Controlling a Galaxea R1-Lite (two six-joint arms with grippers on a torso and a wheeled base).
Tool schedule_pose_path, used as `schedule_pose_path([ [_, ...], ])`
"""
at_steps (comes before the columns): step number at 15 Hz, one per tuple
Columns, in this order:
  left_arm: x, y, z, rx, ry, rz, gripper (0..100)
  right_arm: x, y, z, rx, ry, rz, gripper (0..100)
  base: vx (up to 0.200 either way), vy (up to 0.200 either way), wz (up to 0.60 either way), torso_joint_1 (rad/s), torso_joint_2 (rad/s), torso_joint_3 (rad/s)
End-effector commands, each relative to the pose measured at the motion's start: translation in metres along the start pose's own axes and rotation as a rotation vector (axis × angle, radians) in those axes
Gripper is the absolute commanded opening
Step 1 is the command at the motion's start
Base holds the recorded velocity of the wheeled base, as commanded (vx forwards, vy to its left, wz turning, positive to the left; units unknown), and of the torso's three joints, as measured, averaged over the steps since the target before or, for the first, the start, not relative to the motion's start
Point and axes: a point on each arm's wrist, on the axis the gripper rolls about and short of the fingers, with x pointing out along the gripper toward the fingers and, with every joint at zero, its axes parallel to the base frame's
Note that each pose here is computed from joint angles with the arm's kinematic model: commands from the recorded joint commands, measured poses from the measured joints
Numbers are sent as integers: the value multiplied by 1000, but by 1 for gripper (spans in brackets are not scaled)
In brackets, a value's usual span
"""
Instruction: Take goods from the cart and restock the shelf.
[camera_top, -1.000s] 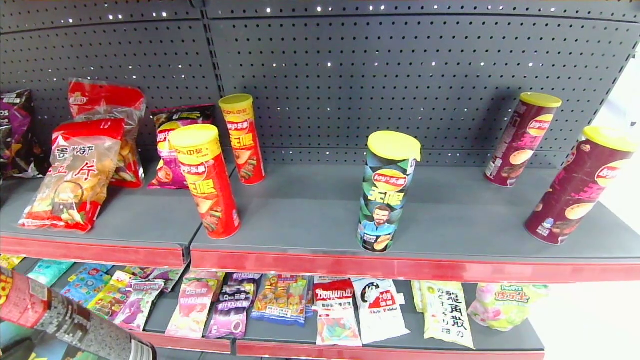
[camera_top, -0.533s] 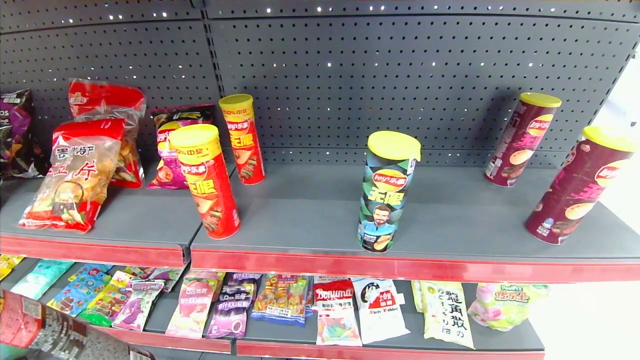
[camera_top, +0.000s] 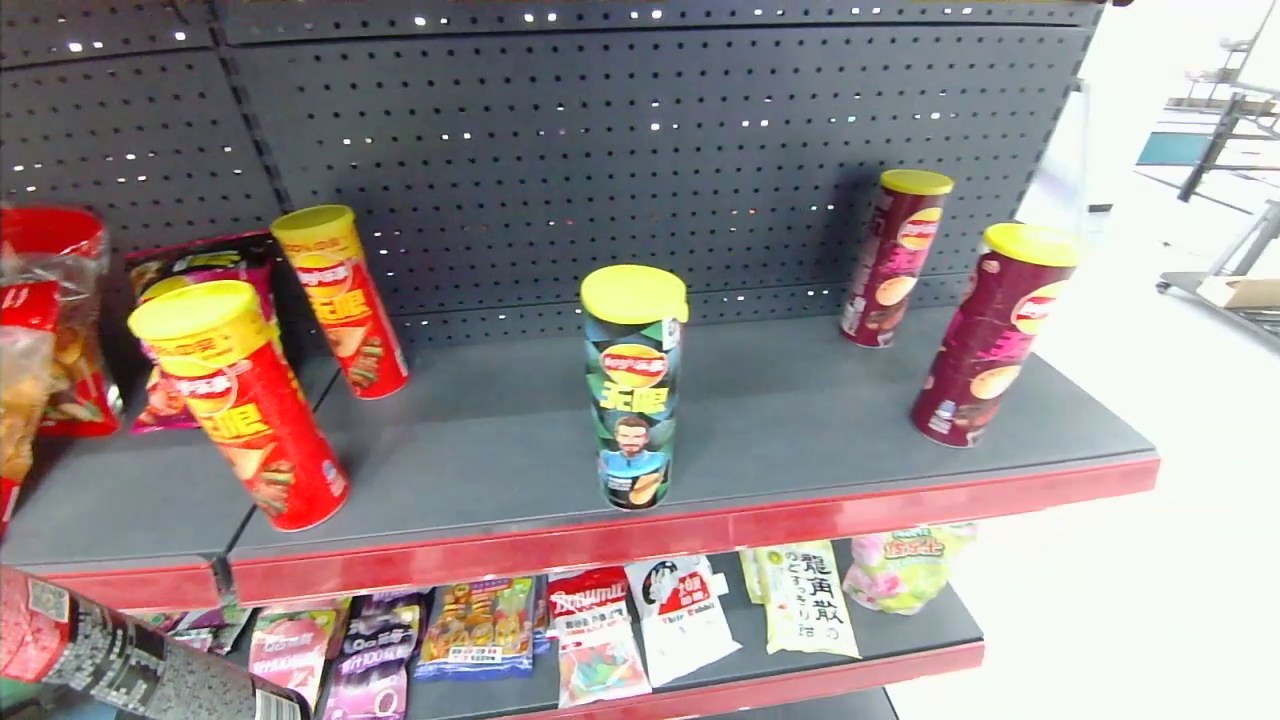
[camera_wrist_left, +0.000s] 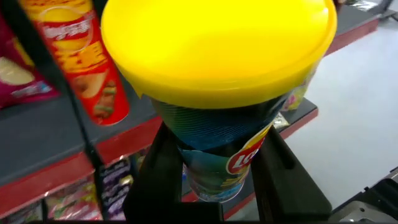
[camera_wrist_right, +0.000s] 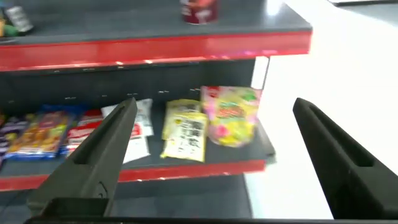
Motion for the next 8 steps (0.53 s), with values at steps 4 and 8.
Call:
schedule_pose_path([
  [4,14,6,14,-8,16,6,0,0,0,0,0,2,0,100,0,0,-150,-1,2,2],
  [8,57,25,49,-26,68,4,0,0,0,0,2,2,0,100,0,0,0,0,0,0],
])
